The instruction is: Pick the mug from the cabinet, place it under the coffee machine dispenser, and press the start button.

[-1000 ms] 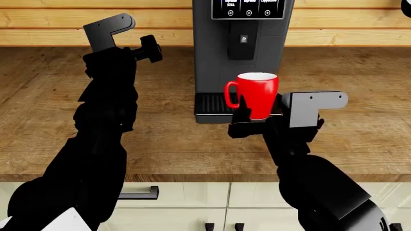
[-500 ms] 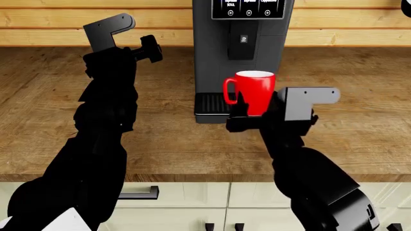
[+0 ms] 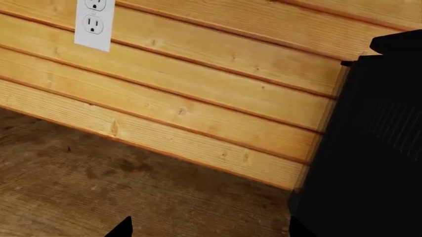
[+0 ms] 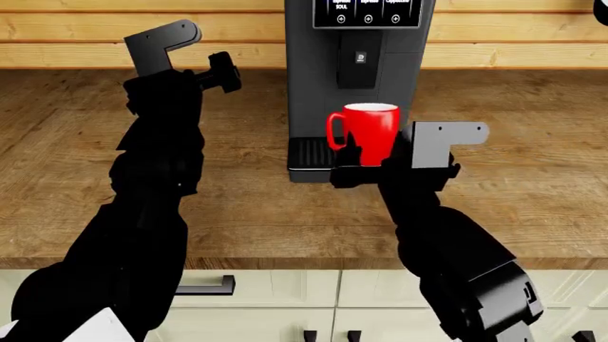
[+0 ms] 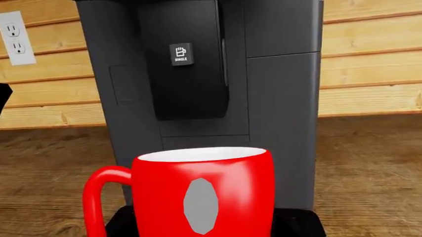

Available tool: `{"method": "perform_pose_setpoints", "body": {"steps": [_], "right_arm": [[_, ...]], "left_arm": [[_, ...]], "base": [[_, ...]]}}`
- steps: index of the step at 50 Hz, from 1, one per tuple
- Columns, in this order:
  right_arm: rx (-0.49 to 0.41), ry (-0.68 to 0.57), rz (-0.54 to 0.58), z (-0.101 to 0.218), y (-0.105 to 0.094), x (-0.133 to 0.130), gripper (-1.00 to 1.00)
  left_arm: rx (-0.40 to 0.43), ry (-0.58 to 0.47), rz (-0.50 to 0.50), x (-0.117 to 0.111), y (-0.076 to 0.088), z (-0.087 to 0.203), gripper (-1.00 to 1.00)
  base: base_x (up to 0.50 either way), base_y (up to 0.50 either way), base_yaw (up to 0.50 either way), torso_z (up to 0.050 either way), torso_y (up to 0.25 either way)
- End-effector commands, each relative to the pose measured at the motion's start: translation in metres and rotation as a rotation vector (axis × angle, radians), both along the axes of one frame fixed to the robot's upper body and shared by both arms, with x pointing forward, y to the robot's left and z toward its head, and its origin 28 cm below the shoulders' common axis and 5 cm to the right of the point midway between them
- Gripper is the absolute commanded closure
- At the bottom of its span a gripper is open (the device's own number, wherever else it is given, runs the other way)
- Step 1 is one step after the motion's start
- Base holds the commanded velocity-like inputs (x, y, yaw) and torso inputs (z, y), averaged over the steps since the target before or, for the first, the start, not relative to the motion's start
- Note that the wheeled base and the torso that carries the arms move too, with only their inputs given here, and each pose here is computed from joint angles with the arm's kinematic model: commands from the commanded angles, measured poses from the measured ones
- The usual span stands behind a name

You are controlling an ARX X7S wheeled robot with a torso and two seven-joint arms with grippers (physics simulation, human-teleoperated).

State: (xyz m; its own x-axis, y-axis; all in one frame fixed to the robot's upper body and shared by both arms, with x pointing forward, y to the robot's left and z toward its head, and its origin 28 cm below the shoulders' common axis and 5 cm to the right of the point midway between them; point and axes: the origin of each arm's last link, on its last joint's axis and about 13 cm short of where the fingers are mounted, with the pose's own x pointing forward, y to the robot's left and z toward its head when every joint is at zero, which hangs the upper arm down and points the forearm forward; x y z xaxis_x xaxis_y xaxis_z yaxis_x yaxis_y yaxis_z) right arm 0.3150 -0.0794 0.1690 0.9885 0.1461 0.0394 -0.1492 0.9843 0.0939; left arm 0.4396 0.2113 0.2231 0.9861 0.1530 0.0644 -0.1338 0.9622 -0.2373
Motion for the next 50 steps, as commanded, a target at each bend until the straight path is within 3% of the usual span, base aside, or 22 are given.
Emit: {"method": "perform_pose_setpoints", "body": {"steps": [1, 50], "right_arm": [[-0.02, -0.02, 0.007, 0.003, 0.001, 0.008, 1.0], [-0.025, 0.028, -0.006, -0.007, 0.008, 0.055, 1.0]], "left_arm": [[0.004, -0.001, 0.0, 0.0, 0.0, 0.0, -1.0], [0.011, -0.001, -0.004, 0.0, 0.0, 0.0, -1.0]], "base": [[0.0, 0.0, 0.0, 0.0, 0.0], [0.0, 0.0, 0.0, 0.0, 0.0]]}}
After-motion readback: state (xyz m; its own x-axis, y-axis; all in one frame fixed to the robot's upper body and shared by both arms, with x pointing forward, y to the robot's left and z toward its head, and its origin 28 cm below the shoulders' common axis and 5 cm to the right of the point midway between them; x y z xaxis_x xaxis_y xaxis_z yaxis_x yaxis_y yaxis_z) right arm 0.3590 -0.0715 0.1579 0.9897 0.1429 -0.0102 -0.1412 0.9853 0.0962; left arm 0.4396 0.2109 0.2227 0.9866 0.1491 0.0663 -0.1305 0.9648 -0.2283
